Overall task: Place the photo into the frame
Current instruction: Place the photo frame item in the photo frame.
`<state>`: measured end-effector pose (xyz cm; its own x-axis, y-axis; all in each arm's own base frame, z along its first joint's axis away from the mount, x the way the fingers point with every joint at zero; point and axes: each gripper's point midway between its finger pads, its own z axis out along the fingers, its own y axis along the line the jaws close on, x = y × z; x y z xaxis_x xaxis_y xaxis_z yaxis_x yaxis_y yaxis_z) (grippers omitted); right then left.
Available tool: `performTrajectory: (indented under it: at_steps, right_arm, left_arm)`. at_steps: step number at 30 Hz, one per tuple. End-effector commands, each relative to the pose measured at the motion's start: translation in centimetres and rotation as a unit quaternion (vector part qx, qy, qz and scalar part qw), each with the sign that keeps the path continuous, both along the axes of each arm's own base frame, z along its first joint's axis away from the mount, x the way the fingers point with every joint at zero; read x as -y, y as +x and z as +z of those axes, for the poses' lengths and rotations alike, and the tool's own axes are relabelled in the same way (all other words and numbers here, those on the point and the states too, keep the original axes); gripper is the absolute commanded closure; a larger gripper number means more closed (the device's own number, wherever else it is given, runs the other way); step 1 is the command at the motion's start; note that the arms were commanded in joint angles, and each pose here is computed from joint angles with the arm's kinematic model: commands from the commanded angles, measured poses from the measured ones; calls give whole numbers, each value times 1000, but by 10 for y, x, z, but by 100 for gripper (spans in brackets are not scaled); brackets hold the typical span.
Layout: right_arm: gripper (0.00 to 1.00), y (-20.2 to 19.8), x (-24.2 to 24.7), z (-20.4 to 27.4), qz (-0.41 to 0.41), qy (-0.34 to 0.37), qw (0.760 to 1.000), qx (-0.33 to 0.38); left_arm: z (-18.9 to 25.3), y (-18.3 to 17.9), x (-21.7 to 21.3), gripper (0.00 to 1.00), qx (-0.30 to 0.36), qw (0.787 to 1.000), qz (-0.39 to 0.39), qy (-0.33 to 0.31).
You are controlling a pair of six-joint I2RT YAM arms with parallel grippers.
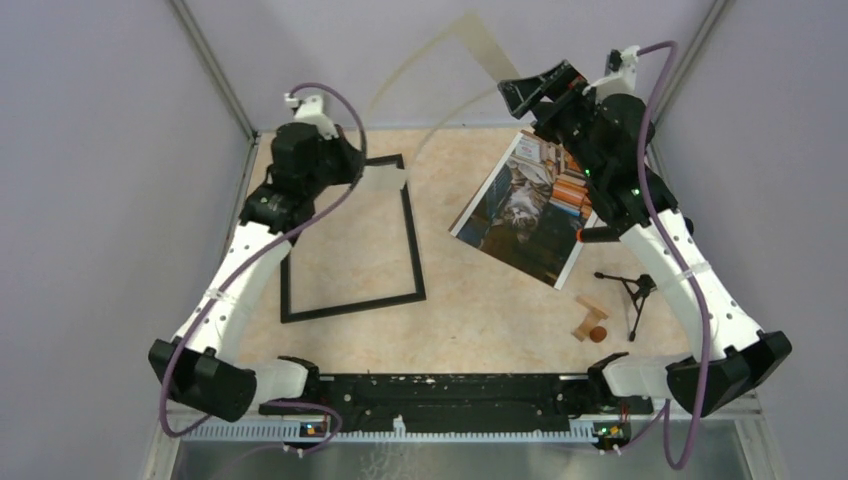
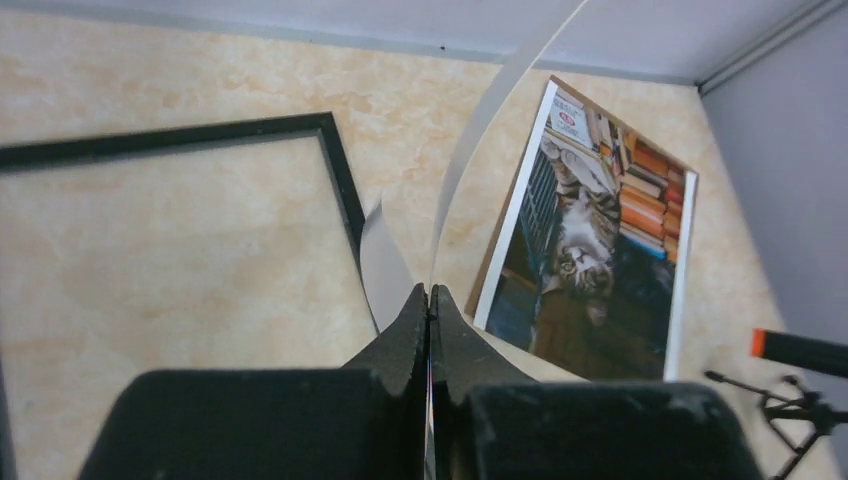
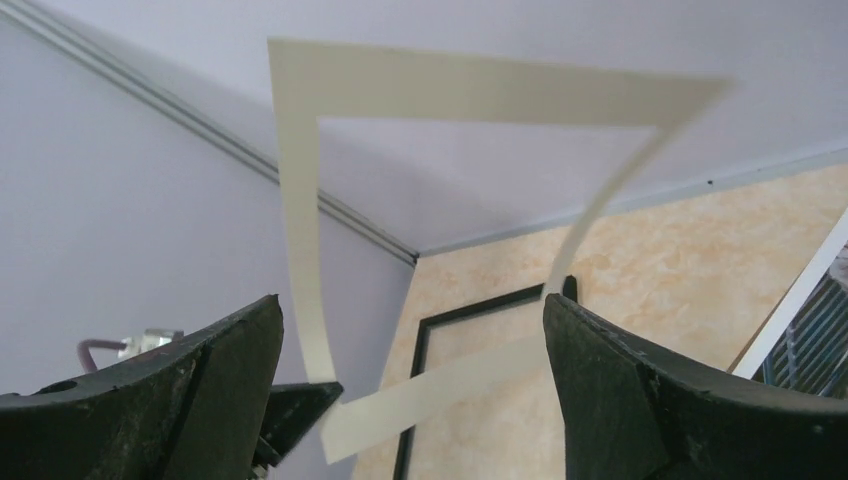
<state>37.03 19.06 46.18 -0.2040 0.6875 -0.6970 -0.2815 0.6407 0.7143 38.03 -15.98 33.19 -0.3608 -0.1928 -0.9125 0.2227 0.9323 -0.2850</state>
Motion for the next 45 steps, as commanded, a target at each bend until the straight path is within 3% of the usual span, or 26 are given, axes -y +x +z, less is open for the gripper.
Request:
performTrajectory:
  at_steps: [1,6,9,13,16,21,29,40,45]
  right_arm:
    - [1,13,-20,-18,43,-61,997,4]
    - [1,23,-28,-70,75,-73,994,-35]
    - [1,30,-28,-95,86,-71,992,-60]
    - [1,37,-32,-129,96,-84,988,-88]
    - [1,46,-37,-155,106,-91,984,-113]
    - [1,55,-46,-180,134,-95,976,-139]
    - [1,57,-45,-189,138,-96,976,-137]
    - [1,59,-36,-191,146,-78,978,-129]
    - [1,59,-36,-191,152,-72,977,-130]
  left_arm:
    - [-12,-29,-13,100,-129,970,-37,-204]
    - [-63,-47,-62,100,-218,910,-30,-351]
    - [-89,-55,-80,100,-236,902,-15,-361]
    - [-127,-60,-119,100,-275,930,51,-237]
    - [-162,-73,-150,100,-326,932,93,-132]
    - [-194,-89,-187,100,-348,925,148,-14]
    - [-232,-109,-204,100,-414,894,162,58]
    - [-215,-104,-186,100,-411,902,103,82]
    - [-200,-103,-181,100,-405,898,90,148]
